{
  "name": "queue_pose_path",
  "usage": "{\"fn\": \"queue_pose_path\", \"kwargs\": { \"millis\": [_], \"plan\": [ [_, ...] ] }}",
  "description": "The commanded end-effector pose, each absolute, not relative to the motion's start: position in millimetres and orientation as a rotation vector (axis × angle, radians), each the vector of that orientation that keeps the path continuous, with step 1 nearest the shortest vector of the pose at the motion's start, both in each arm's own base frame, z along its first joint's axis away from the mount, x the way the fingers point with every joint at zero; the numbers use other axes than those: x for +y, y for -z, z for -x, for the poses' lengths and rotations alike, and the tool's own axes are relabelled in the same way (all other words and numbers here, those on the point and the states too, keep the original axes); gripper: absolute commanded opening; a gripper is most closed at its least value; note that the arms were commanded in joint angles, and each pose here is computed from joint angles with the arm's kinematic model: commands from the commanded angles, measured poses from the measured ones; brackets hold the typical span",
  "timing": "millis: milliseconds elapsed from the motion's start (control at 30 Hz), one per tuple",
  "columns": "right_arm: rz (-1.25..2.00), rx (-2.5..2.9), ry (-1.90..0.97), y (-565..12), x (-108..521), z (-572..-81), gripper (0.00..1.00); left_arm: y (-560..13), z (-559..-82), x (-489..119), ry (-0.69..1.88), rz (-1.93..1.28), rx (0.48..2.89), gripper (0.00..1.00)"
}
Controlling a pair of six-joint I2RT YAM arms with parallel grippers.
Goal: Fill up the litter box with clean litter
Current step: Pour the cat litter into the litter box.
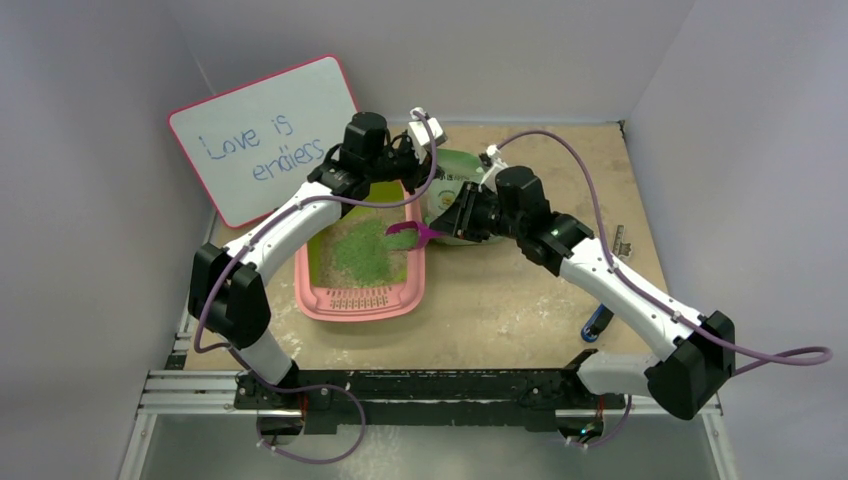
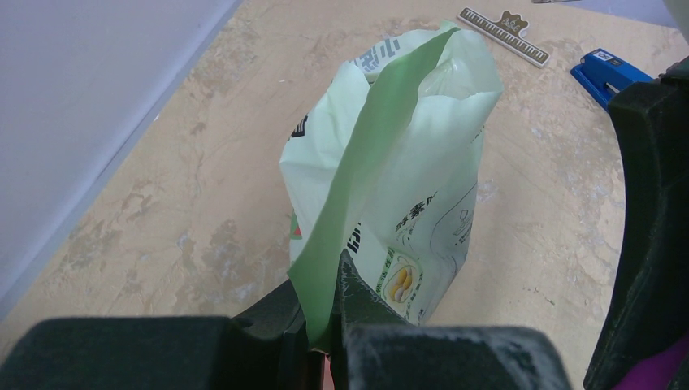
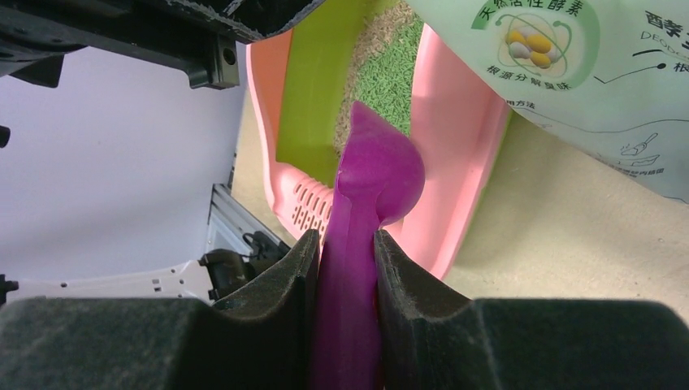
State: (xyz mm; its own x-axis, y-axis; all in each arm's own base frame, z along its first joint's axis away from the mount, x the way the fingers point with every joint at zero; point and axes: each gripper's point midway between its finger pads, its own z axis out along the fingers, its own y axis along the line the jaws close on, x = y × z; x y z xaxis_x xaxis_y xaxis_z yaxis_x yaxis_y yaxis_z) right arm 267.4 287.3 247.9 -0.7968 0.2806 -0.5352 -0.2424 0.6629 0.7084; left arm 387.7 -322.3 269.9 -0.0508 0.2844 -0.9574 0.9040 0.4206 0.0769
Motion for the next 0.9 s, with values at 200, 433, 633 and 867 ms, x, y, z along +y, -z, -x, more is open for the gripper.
{"fn": "queue_pose_path", "kwargs": {
  "millis": [200, 433, 633, 867],
  "plan": [
    [0.061, 2.157, -1.062, -277.3, 301.8, -272.6, 0.00, -333.9, -384.5, -319.8, 0.679, -1.020, 1.407, 0.00],
    [0.077, 2.168, -0.916, -267.0, 303.8, -276.4, 0.00, -331.3, -385.8, -319.2, 0.677, -1.017, 1.416, 0.00],
    [0.132, 2.151, -0.836, -268.9, 309.2, -272.6, 0.00, -330.6, -385.6, -319.0, 0.675, -1.018, 1.416, 0.00],
    [0.269, 2.074, -0.869, -274.0, 321.4, -263.8, 0.00, -329.1, -386.0, -319.3, 0.675, -1.018, 1.420, 0.00]
  ]
}}
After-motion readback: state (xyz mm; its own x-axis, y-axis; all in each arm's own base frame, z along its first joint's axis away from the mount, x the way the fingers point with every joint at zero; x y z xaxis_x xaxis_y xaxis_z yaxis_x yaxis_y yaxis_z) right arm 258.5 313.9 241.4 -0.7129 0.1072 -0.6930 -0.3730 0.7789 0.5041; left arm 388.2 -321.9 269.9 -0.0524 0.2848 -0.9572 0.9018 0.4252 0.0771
